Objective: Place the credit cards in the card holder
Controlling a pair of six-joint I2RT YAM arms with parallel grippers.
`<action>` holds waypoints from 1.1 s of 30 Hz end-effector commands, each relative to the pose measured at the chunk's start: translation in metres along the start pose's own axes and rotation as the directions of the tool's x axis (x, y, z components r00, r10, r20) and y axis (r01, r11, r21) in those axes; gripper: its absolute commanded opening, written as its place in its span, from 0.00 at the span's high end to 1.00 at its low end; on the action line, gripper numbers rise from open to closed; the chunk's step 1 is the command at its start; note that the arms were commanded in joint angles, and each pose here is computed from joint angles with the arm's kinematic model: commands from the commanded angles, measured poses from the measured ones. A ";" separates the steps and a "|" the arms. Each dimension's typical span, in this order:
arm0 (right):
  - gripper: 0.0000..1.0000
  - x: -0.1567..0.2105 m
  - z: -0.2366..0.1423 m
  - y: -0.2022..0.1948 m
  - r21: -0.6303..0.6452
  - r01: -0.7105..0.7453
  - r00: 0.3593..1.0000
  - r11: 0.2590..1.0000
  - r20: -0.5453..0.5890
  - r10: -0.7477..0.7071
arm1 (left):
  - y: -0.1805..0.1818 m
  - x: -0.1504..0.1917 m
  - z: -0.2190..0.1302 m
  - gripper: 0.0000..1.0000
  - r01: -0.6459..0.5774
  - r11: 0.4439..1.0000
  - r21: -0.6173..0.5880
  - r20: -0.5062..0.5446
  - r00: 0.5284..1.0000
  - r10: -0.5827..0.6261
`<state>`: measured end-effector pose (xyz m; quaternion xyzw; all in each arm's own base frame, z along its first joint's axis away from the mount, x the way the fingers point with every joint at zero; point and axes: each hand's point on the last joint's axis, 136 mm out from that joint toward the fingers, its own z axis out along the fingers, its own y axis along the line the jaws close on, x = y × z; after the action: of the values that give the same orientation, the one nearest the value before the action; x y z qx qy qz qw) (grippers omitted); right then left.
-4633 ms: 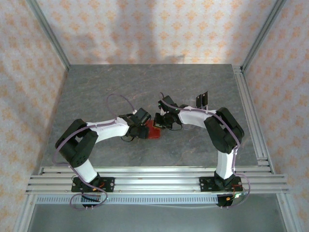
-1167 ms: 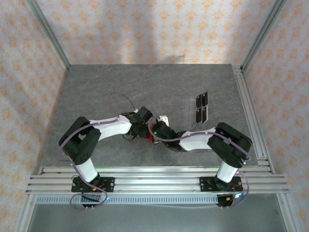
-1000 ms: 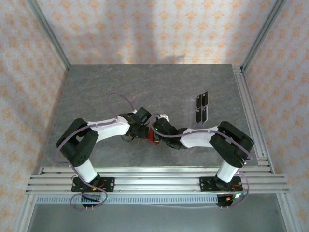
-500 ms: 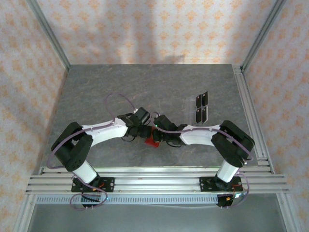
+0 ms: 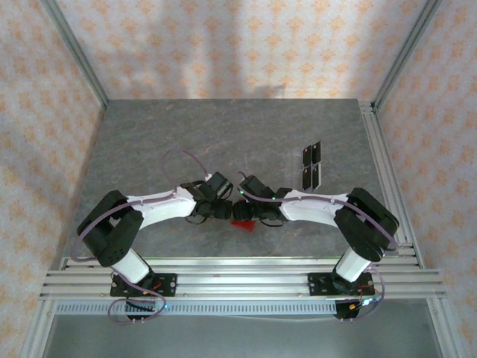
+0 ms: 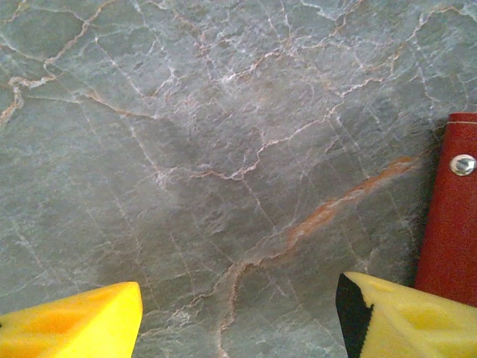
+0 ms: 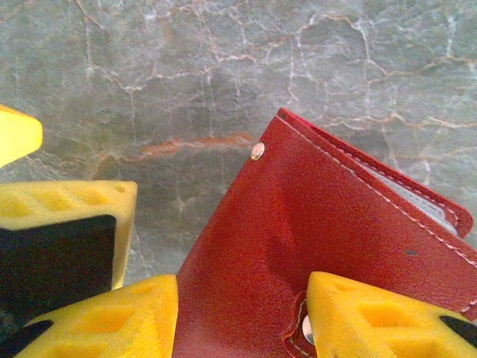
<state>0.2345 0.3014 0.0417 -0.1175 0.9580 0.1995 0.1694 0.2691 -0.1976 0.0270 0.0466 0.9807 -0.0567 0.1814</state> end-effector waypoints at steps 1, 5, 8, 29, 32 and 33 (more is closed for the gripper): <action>0.49 0.014 -0.012 -0.014 0.061 -0.010 0.998 0.998 -0.068 0.014 | -0.003 0.000 -0.001 0.29 0.008 1.000 0.008 0.009 1.000 -0.008; 0.49 0.007 -0.019 -0.012 0.052 -0.017 0.999 0.998 -0.048 0.019 | -0.004 -0.001 -0.001 0.29 0.009 1.000 0.007 0.012 1.000 -0.009; 0.48 0.003 -0.026 -0.012 0.047 -0.026 0.999 0.999 -0.031 0.027 | -0.004 -0.002 0.000 0.29 0.010 1.000 0.004 0.013 1.000 -0.010; 0.85 0.018 -0.044 -0.039 0.119 -0.133 0.987 0.984 -0.078 0.142 | -0.009 -0.009 0.001 0.29 0.005 1.000 0.006 0.017 1.000 -0.005; 0.86 0.023 -0.040 -0.042 0.127 -0.130 0.986 0.983 -0.091 0.142 | -0.010 -0.009 0.001 0.29 0.006 1.000 0.011 0.017 1.000 -0.006; 0.85 0.023 -0.039 -0.042 0.128 -0.131 0.985 0.983 -0.095 0.143 | -0.011 -0.009 0.002 0.29 0.005 1.000 0.013 0.017 1.000 -0.005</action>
<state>0.2233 0.2539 0.0620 -0.0566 0.9763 0.1629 0.1308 0.2710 -0.2002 0.0252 0.0447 0.9809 -0.0571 0.1802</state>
